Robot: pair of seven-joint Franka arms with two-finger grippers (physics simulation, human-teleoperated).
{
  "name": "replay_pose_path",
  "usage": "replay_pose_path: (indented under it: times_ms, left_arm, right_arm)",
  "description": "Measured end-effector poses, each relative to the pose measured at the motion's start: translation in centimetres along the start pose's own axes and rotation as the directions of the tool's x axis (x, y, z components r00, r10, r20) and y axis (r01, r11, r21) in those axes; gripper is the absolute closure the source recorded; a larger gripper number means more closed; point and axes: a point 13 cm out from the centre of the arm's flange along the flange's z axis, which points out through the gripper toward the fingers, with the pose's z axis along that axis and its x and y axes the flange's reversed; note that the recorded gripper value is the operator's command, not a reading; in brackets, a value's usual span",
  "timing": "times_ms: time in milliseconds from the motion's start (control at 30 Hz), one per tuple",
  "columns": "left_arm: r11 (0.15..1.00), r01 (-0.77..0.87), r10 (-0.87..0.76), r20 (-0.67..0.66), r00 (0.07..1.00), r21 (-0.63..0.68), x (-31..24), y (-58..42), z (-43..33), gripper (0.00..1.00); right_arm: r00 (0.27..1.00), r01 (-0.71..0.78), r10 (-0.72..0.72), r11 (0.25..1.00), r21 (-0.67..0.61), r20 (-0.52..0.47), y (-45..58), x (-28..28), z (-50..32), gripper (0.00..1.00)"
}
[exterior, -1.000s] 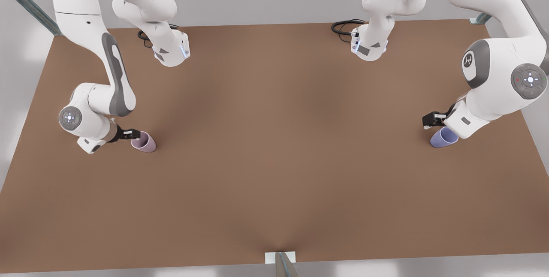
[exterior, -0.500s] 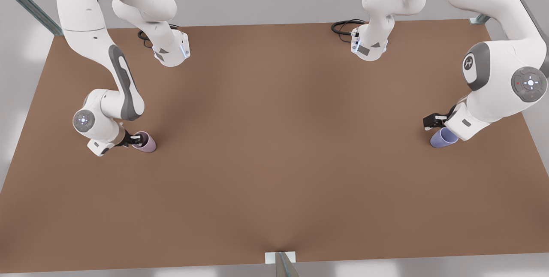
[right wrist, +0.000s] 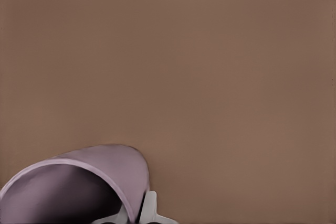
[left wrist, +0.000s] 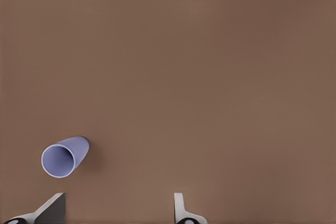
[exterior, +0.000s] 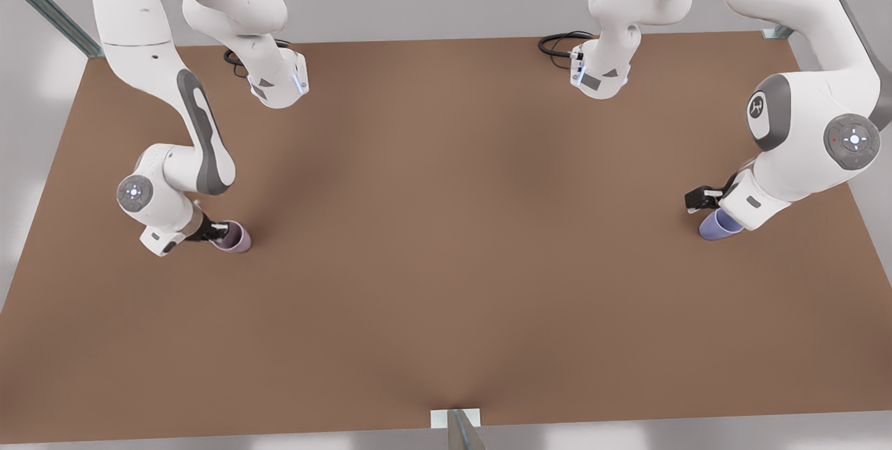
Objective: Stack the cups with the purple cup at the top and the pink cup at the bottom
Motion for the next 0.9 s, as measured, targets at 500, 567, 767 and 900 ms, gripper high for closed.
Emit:
replay_pose_path:
  times_ms: [500, 567, 767, 900]
  left_arm:
    - [1.0, 0.029, -0.029, 0.004, 1.0, 0.002, -0.2, 2.3, 0.7, 0.0]
    - [0.998, 0.055, -0.055, -0.011, 0.998, 0.0, 0.2, 4.7, 2.0, 0.0]
    - [0.988, 0.156, -0.154, -0.074, 0.985, 0.022, 3.7, 15.0, 11.5, 0.0]
    - [0.989, 0.143, -0.141, -0.071, 0.987, 0.029, 4.7, 18.5, 18.5, 0.0]
  right_arm:
    - [0.946, 0.303, -0.285, 0.946, -0.118, 0.152, 42.2, -11.4, -15.5, 0.79]
    - [0.957, 0.279, -0.263, 0.95, -0.141, 0.121, 47.0, -12.3, -13.5, 0.79]
    - [0.978, 0.205, -0.196, 0.97, -0.132, 0.074, 58.6, -13.0, -6.5, 0.79]
    - [0.993, 0.116, -0.114, 0.987, -0.107, 0.03, 61.2, -11.3, -2.3, 0.79]
